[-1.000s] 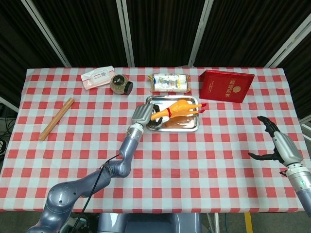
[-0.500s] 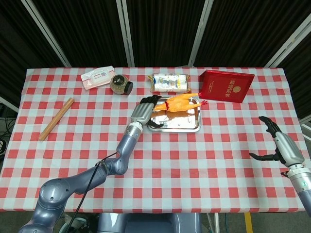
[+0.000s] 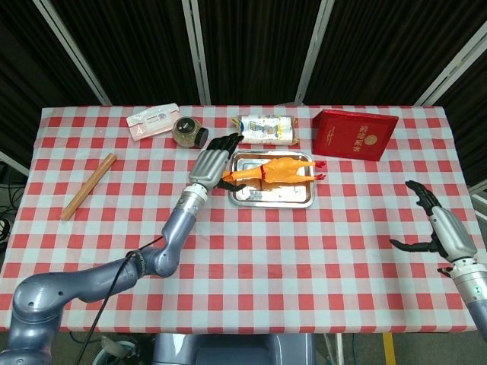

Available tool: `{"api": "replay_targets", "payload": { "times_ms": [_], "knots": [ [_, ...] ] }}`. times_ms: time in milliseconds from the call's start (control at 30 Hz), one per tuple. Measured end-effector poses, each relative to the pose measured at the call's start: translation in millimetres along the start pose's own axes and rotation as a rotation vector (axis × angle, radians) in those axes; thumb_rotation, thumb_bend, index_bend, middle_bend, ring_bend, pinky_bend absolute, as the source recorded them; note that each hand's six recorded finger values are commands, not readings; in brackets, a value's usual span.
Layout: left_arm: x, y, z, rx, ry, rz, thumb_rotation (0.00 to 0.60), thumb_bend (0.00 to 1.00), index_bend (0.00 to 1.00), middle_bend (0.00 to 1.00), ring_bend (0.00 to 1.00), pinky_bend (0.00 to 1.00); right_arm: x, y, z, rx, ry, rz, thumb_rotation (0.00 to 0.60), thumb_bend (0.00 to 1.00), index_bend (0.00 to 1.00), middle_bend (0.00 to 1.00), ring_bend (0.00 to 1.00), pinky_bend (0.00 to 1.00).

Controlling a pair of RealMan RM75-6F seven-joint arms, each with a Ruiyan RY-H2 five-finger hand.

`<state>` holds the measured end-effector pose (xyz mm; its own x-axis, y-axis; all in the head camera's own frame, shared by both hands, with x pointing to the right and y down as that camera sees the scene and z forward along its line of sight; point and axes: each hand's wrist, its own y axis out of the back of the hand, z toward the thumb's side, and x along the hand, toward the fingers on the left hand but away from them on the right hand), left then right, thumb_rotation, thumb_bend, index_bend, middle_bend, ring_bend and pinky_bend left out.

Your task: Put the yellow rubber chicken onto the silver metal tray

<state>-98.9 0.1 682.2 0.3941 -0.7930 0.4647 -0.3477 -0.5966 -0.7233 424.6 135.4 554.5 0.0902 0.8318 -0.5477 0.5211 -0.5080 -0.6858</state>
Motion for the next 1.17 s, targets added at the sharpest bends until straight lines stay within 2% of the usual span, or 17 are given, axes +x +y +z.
{"api": "replay_targets", "payload": {
  "times_ms": [133, 233, 467, 600, 867, 1000, 1167],
  "knots": [
    [-27.3, 21.2, -16.6, 0.015, -0.001, 0.006, 0.6, 0.15, 0.03, 0.0, 0.0, 0.0, 1.3, 1.7, -1.3, 0.009, 0.007, -0.021, 0.597, 0.15, 0.0, 0.02, 0.0, 0.18],
    [-58.0, 40.8, -39.9, 0.035, 0.023, 0.031, 0.6, 0.15, 0.05, 0.0, 0.0, 0.0, 2.4, 1.3, -2.4, 0.025, 0.01, -0.035, 0.597, 0.15, 0.0, 0.02, 0.0, 0.18],
    [-156.9, 85.4, -113.9, 0.142, 0.131, 0.143, 0.6, 0.15, 0.06, 0.0, 0.0, 0.0, 6.3, -1.4, -4.8, 0.107, 0.019, -0.094, 0.599, 0.16, 0.0, 0.02, 0.0, 0.18],
    [-211.4, 93.1, -144.8, 0.186, 0.189, 0.151, 0.6, 0.15, 0.08, 0.0, 0.0, 0.0, 10.1, -3.8, -7.0, 0.165, 0.019, -0.129, 0.599, 0.16, 0.0, 0.02, 0.0, 0.17],
    [-298.7, 107.1, -177.8, 0.124, 0.284, 0.241, 0.6, 0.15, 0.1, 0.01, 0.0, 0.0, 21.9, -12.0, -10.7, 0.33, 0.023, -0.204, 0.599, 0.16, 0.0, 0.02, 0.0, 0.06],
    [-333.8, 106.5, -186.1, 0.125, 0.31, 0.264, 0.6, 0.15, 0.1, 0.01, 0.0, 0.0, 35.6, -25.5, -13.0, 0.404, 0.035, -0.227, 0.6, 0.16, 0.0, 0.02, 0.0, 0.04],
    [-365.9, 98.3, -192.9, 0.148, 0.334, 0.249, 0.6, 0.15, 0.1, 0.01, 0.0, 0.0, 50.1, -37.7, -17.9, 0.454, 0.033, -0.233, 0.6, 0.16, 0.0, 0.02, 0.0, 0.04]
  ]
}}
